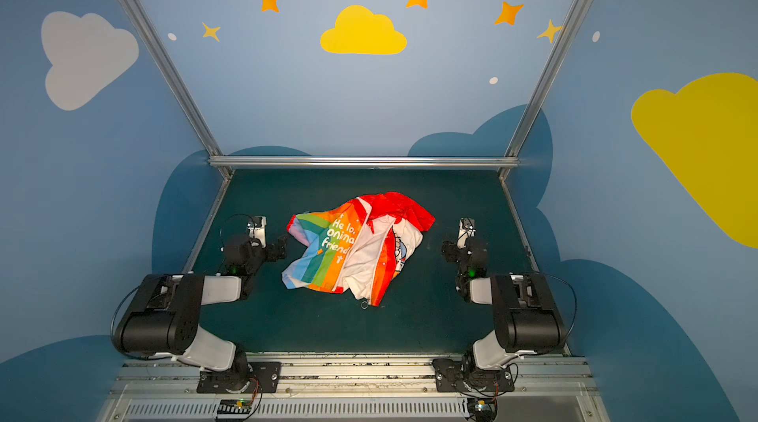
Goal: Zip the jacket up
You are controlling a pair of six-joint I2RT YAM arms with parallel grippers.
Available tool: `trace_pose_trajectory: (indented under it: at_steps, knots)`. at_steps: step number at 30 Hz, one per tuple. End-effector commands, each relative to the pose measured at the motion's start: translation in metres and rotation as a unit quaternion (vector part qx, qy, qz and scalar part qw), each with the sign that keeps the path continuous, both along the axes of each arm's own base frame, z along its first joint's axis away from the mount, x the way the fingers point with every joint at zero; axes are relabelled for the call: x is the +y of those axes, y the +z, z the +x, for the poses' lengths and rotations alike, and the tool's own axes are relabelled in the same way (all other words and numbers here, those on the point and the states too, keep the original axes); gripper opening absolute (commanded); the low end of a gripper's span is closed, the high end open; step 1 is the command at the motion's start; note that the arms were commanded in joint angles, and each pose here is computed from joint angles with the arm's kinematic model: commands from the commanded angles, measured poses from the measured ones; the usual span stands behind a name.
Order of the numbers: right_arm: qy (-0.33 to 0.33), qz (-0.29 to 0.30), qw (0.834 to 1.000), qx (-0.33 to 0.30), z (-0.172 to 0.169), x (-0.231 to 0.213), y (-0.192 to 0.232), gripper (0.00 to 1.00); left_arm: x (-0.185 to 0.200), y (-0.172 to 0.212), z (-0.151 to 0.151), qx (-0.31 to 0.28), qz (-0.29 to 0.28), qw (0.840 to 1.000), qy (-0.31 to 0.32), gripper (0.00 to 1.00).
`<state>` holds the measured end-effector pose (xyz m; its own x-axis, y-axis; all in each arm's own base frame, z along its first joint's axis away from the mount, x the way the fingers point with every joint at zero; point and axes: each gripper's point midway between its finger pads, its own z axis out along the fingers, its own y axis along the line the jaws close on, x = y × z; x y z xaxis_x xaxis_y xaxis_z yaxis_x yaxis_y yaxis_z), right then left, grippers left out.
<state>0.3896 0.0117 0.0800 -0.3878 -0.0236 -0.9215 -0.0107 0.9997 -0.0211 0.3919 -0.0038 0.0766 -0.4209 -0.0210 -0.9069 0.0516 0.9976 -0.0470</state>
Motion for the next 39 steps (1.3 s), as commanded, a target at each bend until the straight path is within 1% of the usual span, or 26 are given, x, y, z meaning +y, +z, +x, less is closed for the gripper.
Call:
trace_pose_trajectory:
  at_steps: [1,2,3,4,5,6,7,8,9,10,12,14,16,18,20,23,25,26,28,29,31,34,36,39]
  knots:
    - [0.008,-0.009,0.999,-0.032,0.006,0.007,0.029,0.88,0.000,0.007,0.002,-0.006,0.000,1.000,-0.003,0.99]
    - [0.002,-0.020,1.000,-0.008,0.005,0.010,0.037,0.88,0.001,0.013,0.002,-0.015,0.000,1.000,0.000,0.99]
    - [-0.020,-0.020,0.999,0.023,0.003,0.008,0.045,0.88,0.003,0.023,0.002,-0.025,0.006,1.000,0.008,0.99]
    - [-0.053,-0.006,0.997,0.057,-0.003,0.004,0.051,0.88,0.009,0.033,0.003,-0.021,0.014,0.999,0.030,0.99]
    - [-0.065,0.014,0.995,0.078,-0.006,0.006,0.061,0.88,0.013,0.045,0.003,-0.008,0.019,0.998,0.052,0.99]
    - [-0.071,0.031,0.993,0.089,-0.009,0.012,0.073,0.88,0.017,0.050,0.001,0.013,0.014,0.997,0.072,0.99]
    - [-0.084,0.054,0.988,0.115,-0.019,0.019,0.079,0.88,0.018,0.059,-0.001,0.039,-0.017,0.995,0.092,0.99]
    - [-0.094,0.081,0.982,0.145,-0.030,0.029,0.082,0.88,0.013,0.066,-0.004,0.065,-0.044,0.993,0.092,0.99]
    - [-0.093,0.105,0.975,0.173,-0.040,0.041,0.082,0.88,0.004,0.071,-0.007,0.085,-0.054,0.992,0.070,0.99]
    - [-0.072,0.130,0.969,0.198,-0.049,0.062,0.084,0.88,-0.005,0.076,-0.011,0.109,-0.066,0.990,0.055,0.99]
    - [-0.046,0.162,0.956,0.241,-0.071,0.102,0.082,0.88,-0.018,0.080,-0.024,0.160,-0.113,0.979,0.056,0.99]
    - [-0.004,0.198,0.942,0.270,-0.090,0.148,0.078,0.88,-0.043,0.081,-0.042,0.205,-0.168,0.964,0.036,0.99]
    - [0.024,0.237,0.925,0.297,-0.106,0.186,0.072,0.88,-0.072,0.078,-0.062,0.239,-0.215,0.947,0.002,0.99]
    - [0.050,0.274,0.908,0.313,-0.118,0.220,0.068,0.88,-0.092,0.070,-0.083,0.268,-0.244,0.932,-0.006,0.99]
    - [0.074,0.310,0.890,0.327,-0.129,0.250,0.067,0.88,-0.112,0.062,-0.105,0.301,-0.280,0.912,-0.016,0.99]
    - [0.103,0.353,0.866,0.339,-0.141,0.282,0.062,0.88,-0.124,0.042,-0.133,0.329,-0.304,0.894,-0.008,0.99]
    - [0.118,0.380,0.847,0.352,-0.147,0.296,0.053,0.88,-0.128,0.028,-0.146,0.335,-0.320,0.886,-0.003,0.99]
    - [0.124,0.394,0.836,0.362,-0.149,0.302,0.048,0.88,-0.129,0.020,-0.152,0.340,-0.332,0.880,0.005,0.99]
    - [0.134,0.409,0.820,0.376,-0.154,0.310,0.042,0.88,-0.132,0.011,-0.160,0.346,-0.354,0.869,0.012,0.98]
    - [0.139,0.410,0.818,0.380,-0.156,0.313,0.041,0.88,-0.133,0.008,-0.162,0.347,-0.362,0.865,0.014,0.97]
    - [0.142,0.404,0.818,0.383,-0.159,0.316,0.038,0.88,-0.136,0.007,-0.164,0.345,-0.376,0.860,0.012,0.94]
    - [0.146,0.405,0.814,0.390,-0.162,0.318,0.033,0.88,-0.143,0.006,-0.162,0.338,-0.404,0.850,0.000,0.90]
    - [0.144,0.407,0.812,0.392,-0.162,0.318,0.030,0.88,-0.145,-0.003,-0.161,0.350,-0.412,0.841,0.009,0.86]
    - [0.144,0.410,0.809,0.396,-0.163,0.319,0.026,0.88,-0.155,-0.011,-0.159,0.370,-0.426,0.826,0.001,0.80]
